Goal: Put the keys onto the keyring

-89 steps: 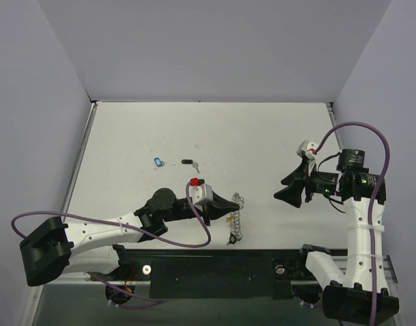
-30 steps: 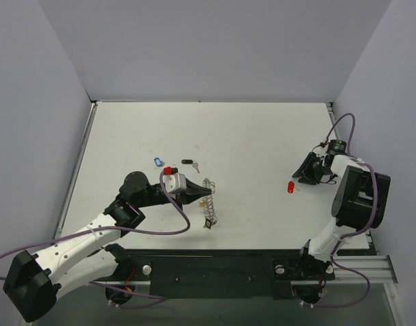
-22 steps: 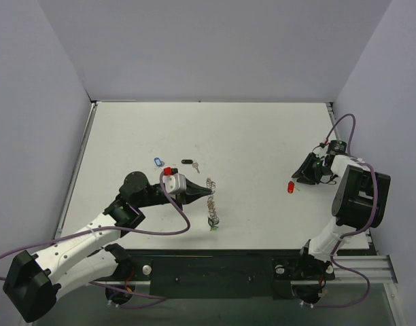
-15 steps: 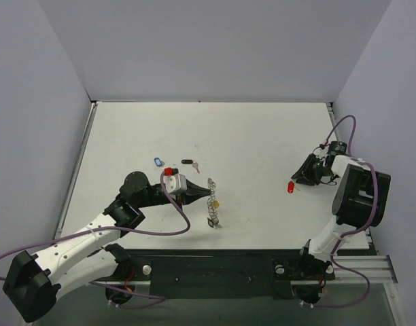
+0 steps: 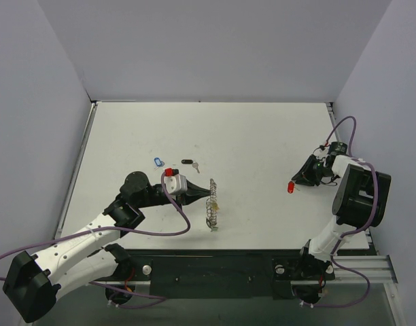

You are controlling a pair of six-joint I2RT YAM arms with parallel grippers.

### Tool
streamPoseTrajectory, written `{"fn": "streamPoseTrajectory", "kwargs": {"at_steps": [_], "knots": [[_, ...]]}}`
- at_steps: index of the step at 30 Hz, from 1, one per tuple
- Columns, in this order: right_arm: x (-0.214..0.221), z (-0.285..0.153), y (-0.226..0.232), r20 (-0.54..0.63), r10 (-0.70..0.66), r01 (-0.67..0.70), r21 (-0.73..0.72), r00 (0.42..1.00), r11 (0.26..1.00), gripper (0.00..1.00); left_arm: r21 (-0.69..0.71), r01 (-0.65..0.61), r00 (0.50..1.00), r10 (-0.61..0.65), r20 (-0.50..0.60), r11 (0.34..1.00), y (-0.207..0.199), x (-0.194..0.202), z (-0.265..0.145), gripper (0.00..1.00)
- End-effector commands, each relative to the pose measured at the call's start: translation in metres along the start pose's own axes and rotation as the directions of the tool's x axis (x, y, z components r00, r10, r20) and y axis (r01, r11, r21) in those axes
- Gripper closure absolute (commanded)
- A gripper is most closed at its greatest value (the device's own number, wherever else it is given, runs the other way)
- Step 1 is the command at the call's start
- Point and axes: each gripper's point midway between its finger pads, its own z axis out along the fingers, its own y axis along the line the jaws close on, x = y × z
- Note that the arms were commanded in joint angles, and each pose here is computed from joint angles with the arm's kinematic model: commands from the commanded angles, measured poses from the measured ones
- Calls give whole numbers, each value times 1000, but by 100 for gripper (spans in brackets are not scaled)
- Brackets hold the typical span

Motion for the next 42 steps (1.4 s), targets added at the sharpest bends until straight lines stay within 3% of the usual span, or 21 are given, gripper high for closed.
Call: {"fn": "streamPoseTrajectory", "kwargs": {"at_steps": [1,42], "knots": [[6,-2,-3,-37,22,-22,5,999,1000,81,-7,-74,995,75,73,997,2,-29,-1,100],[2,-4,-3,-33,-13,13,-8,999,1000,86,-7,-77,995,77,61,997,3,-27,-1,100]]}}
